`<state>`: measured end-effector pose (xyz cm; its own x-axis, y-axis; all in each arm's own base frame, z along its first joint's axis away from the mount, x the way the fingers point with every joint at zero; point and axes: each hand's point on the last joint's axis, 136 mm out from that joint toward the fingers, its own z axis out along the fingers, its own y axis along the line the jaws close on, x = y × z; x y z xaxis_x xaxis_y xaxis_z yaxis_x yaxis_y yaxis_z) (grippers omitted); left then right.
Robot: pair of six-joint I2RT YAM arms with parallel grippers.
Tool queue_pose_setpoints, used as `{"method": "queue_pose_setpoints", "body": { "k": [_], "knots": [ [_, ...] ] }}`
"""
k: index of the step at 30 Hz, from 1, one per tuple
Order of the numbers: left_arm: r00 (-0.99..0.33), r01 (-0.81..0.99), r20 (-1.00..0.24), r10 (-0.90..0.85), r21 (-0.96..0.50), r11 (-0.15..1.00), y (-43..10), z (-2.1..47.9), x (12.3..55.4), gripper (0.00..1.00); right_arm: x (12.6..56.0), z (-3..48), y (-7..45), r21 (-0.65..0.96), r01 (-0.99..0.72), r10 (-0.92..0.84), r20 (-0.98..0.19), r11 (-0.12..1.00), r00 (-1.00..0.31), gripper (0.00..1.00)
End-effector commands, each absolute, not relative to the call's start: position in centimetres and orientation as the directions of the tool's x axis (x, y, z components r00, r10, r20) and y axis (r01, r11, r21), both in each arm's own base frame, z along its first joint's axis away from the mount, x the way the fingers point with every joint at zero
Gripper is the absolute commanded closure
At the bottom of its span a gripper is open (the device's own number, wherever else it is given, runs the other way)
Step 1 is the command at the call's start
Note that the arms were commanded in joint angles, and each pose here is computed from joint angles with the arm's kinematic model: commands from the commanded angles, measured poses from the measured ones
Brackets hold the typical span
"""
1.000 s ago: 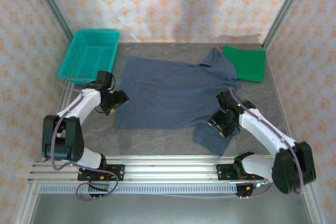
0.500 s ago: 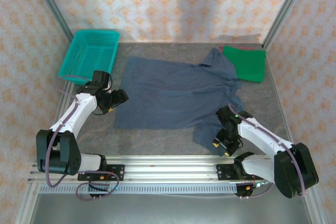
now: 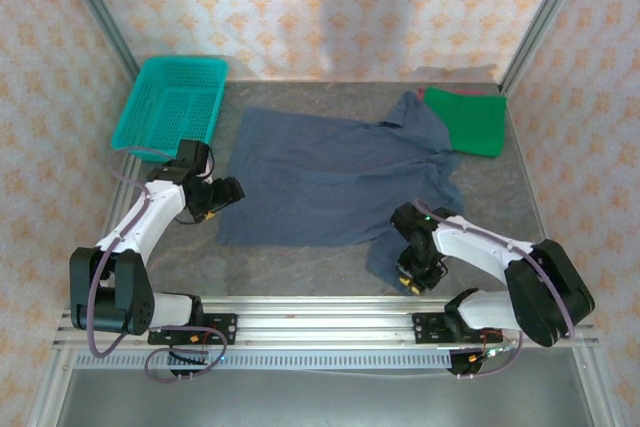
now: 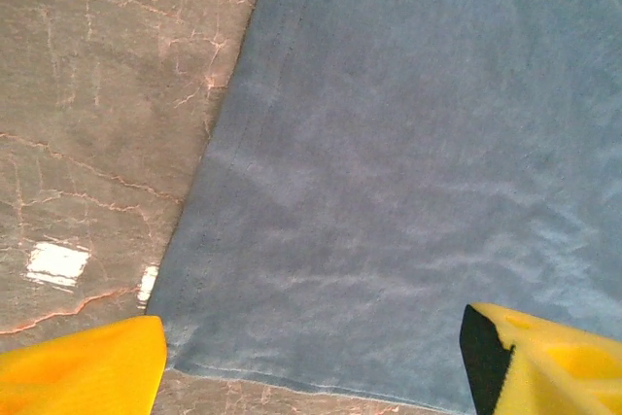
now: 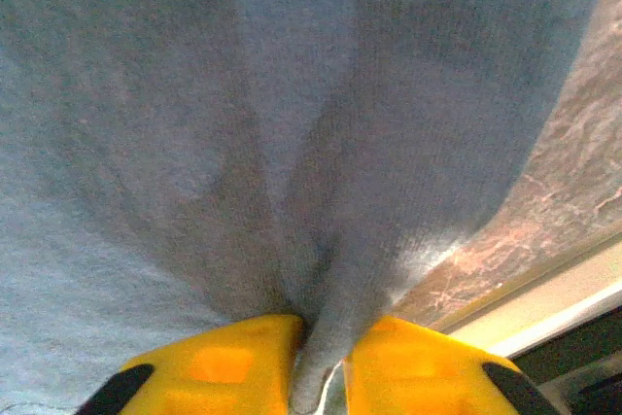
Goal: Fold and stack the t-shirts
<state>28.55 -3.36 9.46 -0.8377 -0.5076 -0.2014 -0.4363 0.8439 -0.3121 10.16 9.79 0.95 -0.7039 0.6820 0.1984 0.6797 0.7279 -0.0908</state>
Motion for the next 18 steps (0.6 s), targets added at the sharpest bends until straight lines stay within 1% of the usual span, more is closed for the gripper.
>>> {"method": "queue_pose_setpoints", "body": {
  "k": [1, 4, 9, 11, 15, 17, 18],
  "knots": [
    [-0.848, -0.417, -0.219, -0.483, -0.287, 0.862, -2.7, 10.6, 27.5, 0.20, 12.7, 0.4, 8.8, -0.077, 0.683, 0.687, 0.055, 0.727, -0.725, 0.91],
    [-0.848, -0.421, -0.223, -0.480, -0.266, 0.867, -2.3, 10.7, 27.1, 0.20, 13.4, 1.1, 8.7, -0.060, 0.681, 0.683, 0.035, 0.730, -0.730, 1.00],
    [-0.836, -0.488, -0.184, -0.517, -0.183, 0.853, -0.9, 9.7, 25.2, 0.20, 14.8, 3.6, 8.3, -0.030, 0.658, 0.658, -0.013, 0.753, -0.753, 1.00],
    [-0.836, -0.499, -0.158, -0.526, -0.182, 0.847, -1.1, 9.2, 24.5, 0.21, 15.0, 4.6, 7.7, -0.030, 0.647, 0.646, -0.023, 0.762, -0.763, 1.00],
    [-0.844, -0.514, -0.070, -0.532, -0.185, 0.838, -1.9, 7.4, 22.6, 0.25, 14.6, 5.6, 6.9, -0.019, 0.645, 0.645, -0.019, 0.764, -0.764, 1.00],
    [-0.844, -0.520, -0.040, -0.534, -0.182, 0.835, -2.1, 6.5, 22.1, 0.31, 14.5, 6.2, 6.9, 0.014, 0.651, 0.651, -0.023, 0.759, -0.759, 1.00],
    [-0.845, -0.519, -0.025, -0.535, -0.207, 0.829, -2.7, 6.4, 22.4, 0.33, 14.4, 6.4, 6.8, 0.024, 0.652, 0.652, -0.023, 0.758, -0.758, 1.00]
  ]
}}
